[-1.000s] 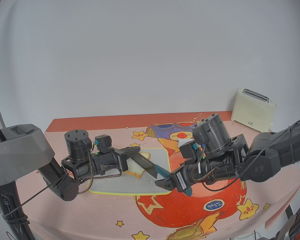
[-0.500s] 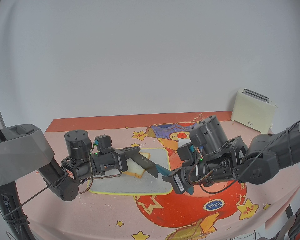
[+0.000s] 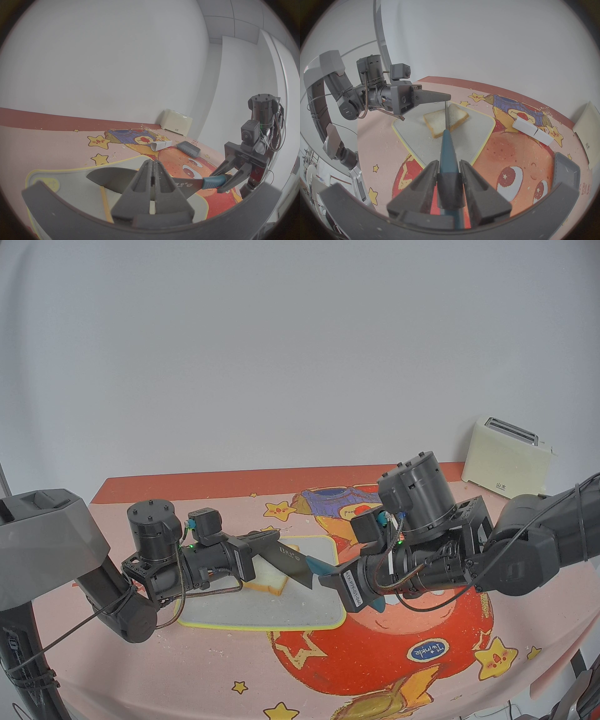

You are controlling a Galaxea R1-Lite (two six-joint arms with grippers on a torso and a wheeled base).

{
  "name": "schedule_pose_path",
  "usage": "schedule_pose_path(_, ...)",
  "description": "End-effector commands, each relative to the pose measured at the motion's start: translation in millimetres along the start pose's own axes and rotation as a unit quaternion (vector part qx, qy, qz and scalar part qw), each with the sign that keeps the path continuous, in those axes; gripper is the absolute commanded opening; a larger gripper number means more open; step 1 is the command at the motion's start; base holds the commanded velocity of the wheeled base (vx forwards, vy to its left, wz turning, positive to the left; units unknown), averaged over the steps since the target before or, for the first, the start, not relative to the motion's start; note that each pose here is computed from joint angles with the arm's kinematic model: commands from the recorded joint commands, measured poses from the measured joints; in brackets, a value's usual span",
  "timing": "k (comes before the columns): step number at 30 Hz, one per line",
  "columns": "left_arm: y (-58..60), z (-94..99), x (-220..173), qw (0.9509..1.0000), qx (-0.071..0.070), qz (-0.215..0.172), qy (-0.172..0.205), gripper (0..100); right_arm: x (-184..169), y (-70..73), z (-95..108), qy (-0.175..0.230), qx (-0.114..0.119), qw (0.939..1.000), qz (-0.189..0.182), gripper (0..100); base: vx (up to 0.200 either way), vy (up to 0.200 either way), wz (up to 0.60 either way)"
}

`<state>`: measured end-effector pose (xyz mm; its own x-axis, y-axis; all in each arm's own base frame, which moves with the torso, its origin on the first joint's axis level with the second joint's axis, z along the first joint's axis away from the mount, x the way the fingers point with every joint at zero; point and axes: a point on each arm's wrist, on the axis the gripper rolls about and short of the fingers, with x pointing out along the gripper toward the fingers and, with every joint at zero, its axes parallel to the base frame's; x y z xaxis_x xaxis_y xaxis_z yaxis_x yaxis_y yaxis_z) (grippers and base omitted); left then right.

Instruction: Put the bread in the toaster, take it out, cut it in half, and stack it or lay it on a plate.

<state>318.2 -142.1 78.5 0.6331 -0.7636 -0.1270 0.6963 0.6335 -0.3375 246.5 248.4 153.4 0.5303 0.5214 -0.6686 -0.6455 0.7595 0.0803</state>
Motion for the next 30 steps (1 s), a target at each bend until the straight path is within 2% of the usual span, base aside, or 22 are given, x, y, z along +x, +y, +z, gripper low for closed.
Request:
schedule_pose_path(1,1.0,-3.7,2,1.0,-0.002,0.001,0.006,0,4,-1.7,-6,0.009,0.002,1.0,-0.002,0,0.0,0.0,0.0)
schedule_pose_path(9,-1.6,3.4,0,1.0,0.002,-0.002,-0.004,0,14,-3.9,-21,0.038,0.003,0.9993,-0.006,0,0.0,0.0,0.0)
schedule_pose_path(15,0.9,-0.2,0,1.0,-0.001,0.003,0.0,0,13,-2.3,-17,0.03,0.002,0.9995,-0.004,0,0.0,0.0,0.0)
schedule_pose_path(23,3.6,-4.6,2,0.9999,-0.005,0.009,0.005,0,5,2.4,5,-0.006,0.0,1.0,0.003,0,0.0,0.0,0.0)
schedule_pose_path(28,2.9,-4.6,2,0.9999,-0.004,0.008,0.006,0,9,2.5,1,0.0,0.0,1.0,0.003,0,0.0,0.0,0.0)
schedule_pose_path(30,2.2,-2.8,2,1.0,-0.003,0.006,0.003,0,15,0.2,-10,0.02,0.002,0.9998,0.0,0,0.0,0.0,0.0)
